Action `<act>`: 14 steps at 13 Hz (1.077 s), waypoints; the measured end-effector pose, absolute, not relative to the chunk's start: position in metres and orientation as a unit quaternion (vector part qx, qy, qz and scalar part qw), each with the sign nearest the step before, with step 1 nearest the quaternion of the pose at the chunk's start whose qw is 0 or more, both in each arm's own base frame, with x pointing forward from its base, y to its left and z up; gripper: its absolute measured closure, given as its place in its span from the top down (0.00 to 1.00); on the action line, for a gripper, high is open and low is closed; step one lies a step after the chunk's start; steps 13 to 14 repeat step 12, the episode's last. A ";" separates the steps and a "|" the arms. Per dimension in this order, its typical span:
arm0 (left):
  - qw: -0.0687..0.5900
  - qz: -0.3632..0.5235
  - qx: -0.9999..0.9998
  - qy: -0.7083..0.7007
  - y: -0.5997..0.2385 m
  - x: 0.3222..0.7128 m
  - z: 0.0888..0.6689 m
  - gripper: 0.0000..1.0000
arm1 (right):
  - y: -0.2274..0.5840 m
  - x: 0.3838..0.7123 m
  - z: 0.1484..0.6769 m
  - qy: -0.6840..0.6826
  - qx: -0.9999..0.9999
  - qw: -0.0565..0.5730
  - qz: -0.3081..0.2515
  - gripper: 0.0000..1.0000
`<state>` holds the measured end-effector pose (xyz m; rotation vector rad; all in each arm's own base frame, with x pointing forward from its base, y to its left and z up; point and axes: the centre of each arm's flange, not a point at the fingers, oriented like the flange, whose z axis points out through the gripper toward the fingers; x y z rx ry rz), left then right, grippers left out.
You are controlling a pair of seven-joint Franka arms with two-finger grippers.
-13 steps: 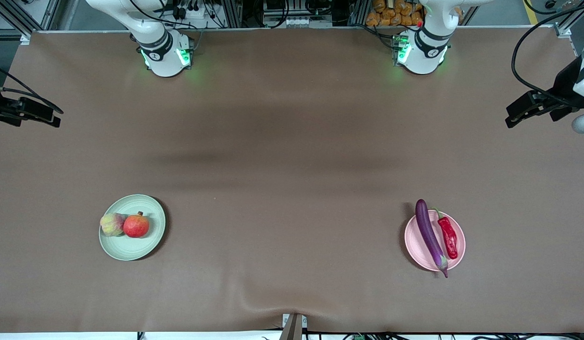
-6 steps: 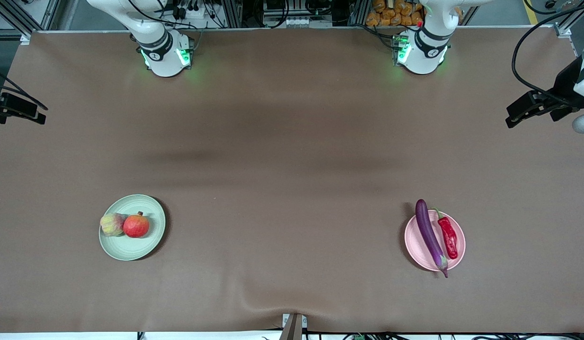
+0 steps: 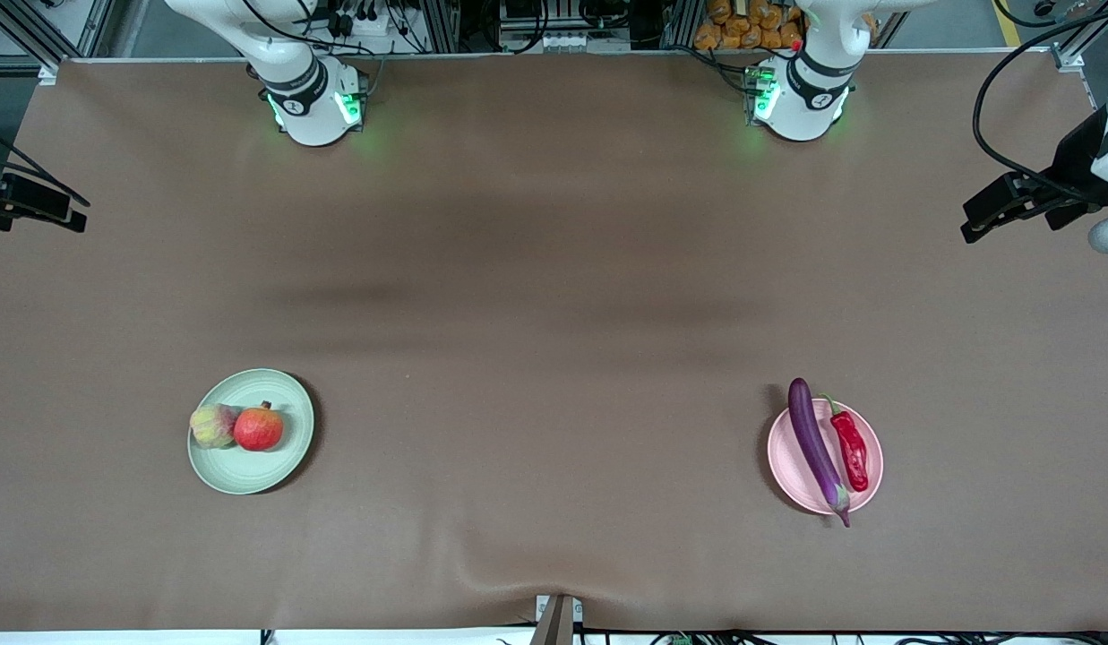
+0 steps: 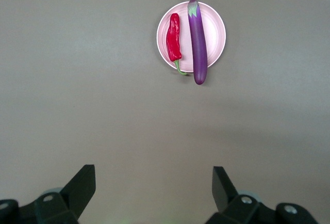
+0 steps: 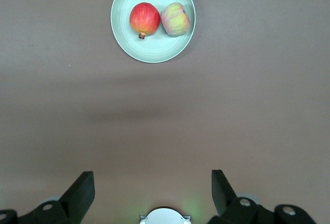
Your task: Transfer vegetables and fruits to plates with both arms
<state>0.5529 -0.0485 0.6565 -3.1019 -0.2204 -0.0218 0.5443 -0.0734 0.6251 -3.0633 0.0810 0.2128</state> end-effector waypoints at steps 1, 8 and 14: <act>0.016 -0.007 -0.997 -0.071 -0.049 0.553 0.656 1.00 | -0.073 0.544 0.625 0.026 -0.997 0.034 0.069 1.00; 0.015 -0.010 -0.997 -0.071 -0.049 0.554 0.656 1.00 | -0.070 0.545 0.625 0.022 -0.997 0.025 0.070 1.00; 0.015 -0.011 -0.997 -0.072 -0.047 0.554 0.656 1.00 | -0.070 0.545 0.625 0.022 -0.997 0.025 0.069 1.00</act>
